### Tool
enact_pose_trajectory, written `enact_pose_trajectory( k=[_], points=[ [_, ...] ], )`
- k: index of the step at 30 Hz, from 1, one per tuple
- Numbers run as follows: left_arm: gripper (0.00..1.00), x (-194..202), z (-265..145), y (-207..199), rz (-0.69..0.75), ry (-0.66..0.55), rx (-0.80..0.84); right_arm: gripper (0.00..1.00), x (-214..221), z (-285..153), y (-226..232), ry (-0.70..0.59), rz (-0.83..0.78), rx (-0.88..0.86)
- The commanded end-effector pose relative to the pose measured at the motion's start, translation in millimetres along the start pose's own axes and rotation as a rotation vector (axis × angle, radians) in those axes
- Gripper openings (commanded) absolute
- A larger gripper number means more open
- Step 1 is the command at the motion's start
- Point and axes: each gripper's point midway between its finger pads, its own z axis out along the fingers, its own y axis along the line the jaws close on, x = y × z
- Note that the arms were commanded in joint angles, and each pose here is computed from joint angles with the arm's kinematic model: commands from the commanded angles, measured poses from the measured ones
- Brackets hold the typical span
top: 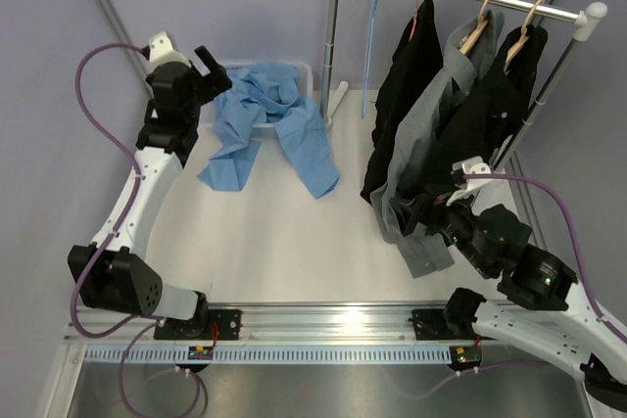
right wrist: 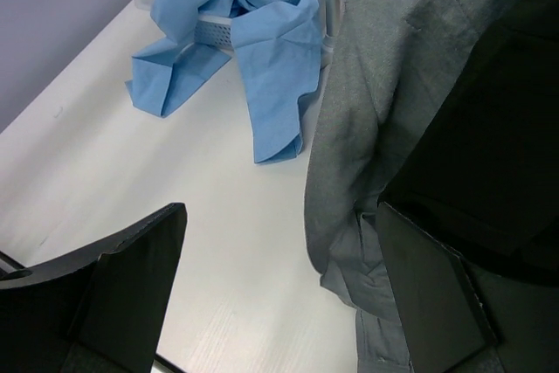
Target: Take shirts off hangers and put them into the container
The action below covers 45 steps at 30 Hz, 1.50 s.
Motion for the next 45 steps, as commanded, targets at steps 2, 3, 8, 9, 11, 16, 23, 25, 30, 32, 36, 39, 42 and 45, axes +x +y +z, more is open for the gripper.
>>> enact_pose_trajectory(
  k=[2,3,8,9,11,16,23,25,30,32,36,39,42,45],
  points=[
    [0.99,91,-23,59,-0.082,0.139,-0.162,0.99,-4,-12,-3,-0.024,0.021,-0.014],
    [0.99,130,-33,75,-0.097,0.204,-0.183,1.0,-4,-14,-3,-0.027,0.029,-0.018],
    [0.99,177,-60,99,-0.142,0.245,-0.208,1.0,-7,-26,-8,-0.054,0.047,-0.024],
    [0.99,184,-62,107,-0.137,0.25,-0.235,0.99,-8,-28,-9,-0.058,0.047,-0.025],
    [0.99,205,-64,119,-0.128,0.285,-0.27,0.99,-10,-33,-13,-0.069,0.052,-0.019],
    [0.99,243,-57,139,-0.106,0.37,-0.363,0.99,-8,-34,-16,-0.085,0.049,-0.012],
    [0.95,279,-46,154,-0.083,0.462,-0.43,0.99,-8,-36,-20,-0.094,0.048,-0.001],
    [0.93,285,-45,155,-0.077,0.478,-0.436,0.99,-8,-36,-20,-0.096,0.046,-0.002],
    [0.89,293,-38,156,-0.064,0.508,-0.446,0.99,-8,-35,-19,-0.093,0.041,-0.004],
    [0.86,301,-36,159,-0.049,0.538,-0.456,0.99,-7,-34,-19,-0.09,0.04,-0.003],
    [0.82,309,-30,159,-0.029,0.571,-0.456,0.99,-8,-34,-19,-0.094,0.039,-0.006],
    [0.72,311,-29,161,-0.016,0.589,-0.468,1.0,-7,-34,-19,-0.092,0.038,-0.002],
    [0.64,313,-31,163,-0.006,0.607,-0.481,1.0,-8,-35,-19,-0.095,0.038,-0.007],
    [0.49,316,-34,166,0.005,0.619,-0.492,0.99,-8,-35,-18,-0.096,0.039,-0.009]
  ],
)
